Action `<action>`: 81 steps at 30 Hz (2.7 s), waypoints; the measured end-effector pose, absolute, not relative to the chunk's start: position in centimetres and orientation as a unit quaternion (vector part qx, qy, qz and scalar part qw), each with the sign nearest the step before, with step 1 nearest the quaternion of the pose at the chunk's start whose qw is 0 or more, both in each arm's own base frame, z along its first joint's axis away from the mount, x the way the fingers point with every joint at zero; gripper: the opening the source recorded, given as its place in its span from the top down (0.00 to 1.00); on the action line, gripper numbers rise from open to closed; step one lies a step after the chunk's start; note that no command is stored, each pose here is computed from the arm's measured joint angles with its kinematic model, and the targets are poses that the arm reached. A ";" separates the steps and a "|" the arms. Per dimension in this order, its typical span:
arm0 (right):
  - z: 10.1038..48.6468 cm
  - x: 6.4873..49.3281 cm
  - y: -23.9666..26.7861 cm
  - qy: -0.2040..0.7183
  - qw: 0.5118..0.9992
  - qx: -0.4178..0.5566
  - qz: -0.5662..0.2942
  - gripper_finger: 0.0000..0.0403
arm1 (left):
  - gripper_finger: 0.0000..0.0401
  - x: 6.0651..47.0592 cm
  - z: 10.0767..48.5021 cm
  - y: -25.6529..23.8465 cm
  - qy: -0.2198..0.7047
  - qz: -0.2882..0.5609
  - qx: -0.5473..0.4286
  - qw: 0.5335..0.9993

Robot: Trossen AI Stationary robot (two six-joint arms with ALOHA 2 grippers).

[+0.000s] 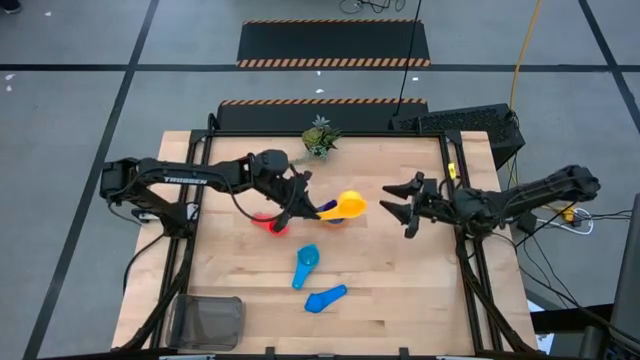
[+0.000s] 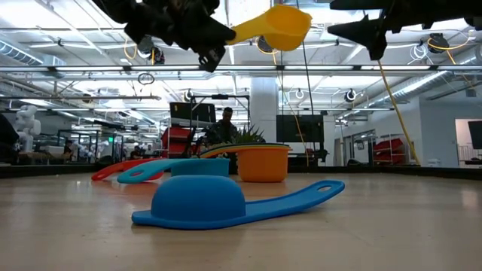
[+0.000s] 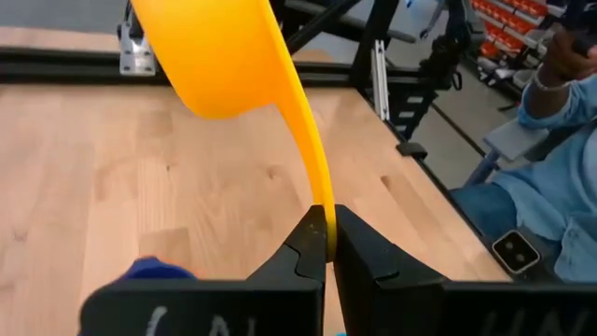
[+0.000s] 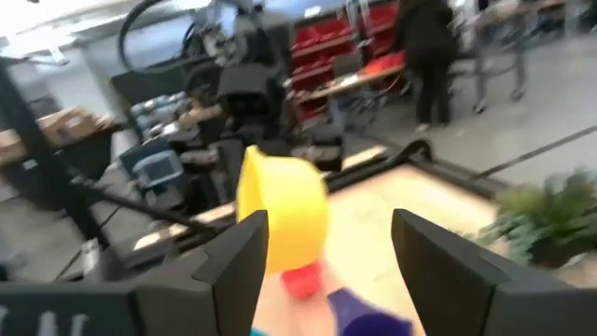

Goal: Nest measuring cups in basket
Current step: Stack the yellow measuring cup on top of the dark blue measuring cup

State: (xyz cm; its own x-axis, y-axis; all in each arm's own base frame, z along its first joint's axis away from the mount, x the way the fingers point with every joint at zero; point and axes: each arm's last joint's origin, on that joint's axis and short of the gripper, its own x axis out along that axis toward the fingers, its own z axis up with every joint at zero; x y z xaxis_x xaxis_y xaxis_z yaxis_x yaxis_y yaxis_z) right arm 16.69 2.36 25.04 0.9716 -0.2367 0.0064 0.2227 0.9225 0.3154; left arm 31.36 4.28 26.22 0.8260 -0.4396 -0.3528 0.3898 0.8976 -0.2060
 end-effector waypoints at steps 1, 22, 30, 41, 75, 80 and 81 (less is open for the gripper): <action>24.9 16.8 2.3 -0.015 0.981 0.163 -0.107 0.43 | 0.98 31.3 26.1 4.3 0.204 -0.217 -0.065 0.952; 22.1 21.1 1.2 0.112 0.973 0.199 -0.038 0.40 | 0.98 30.1 24.2 4.0 0.305 -0.226 -0.073 0.922; 21.4 23.0 1.2 0.142 0.969 0.202 -0.014 0.40 | 0.98 29.9 24.0 4.0 0.315 -0.229 -0.071 0.919; 21.4 24.2 1.3 0.128 0.979 0.160 -0.004 0.46 | 0.98 30.0 24.1 4.0 0.313 -0.228 -0.070 0.919; 21.5 24.2 0.7 0.121 0.986 0.115 -0.009 1.00 | 0.87 30.3 24.5 4.0 0.298 -0.204 -0.053 0.931; 21.4 24.2 0.7 0.122 0.985 0.122 -0.012 1.00 | 0.73 30.6 24.5 3.6 0.294 -0.175 -0.034 0.939; 21.4 24.2 0.7 0.122 0.985 0.124 -0.012 1.00 | 0.71 30.7 24.6 3.6 0.295 -0.166 -0.030 0.940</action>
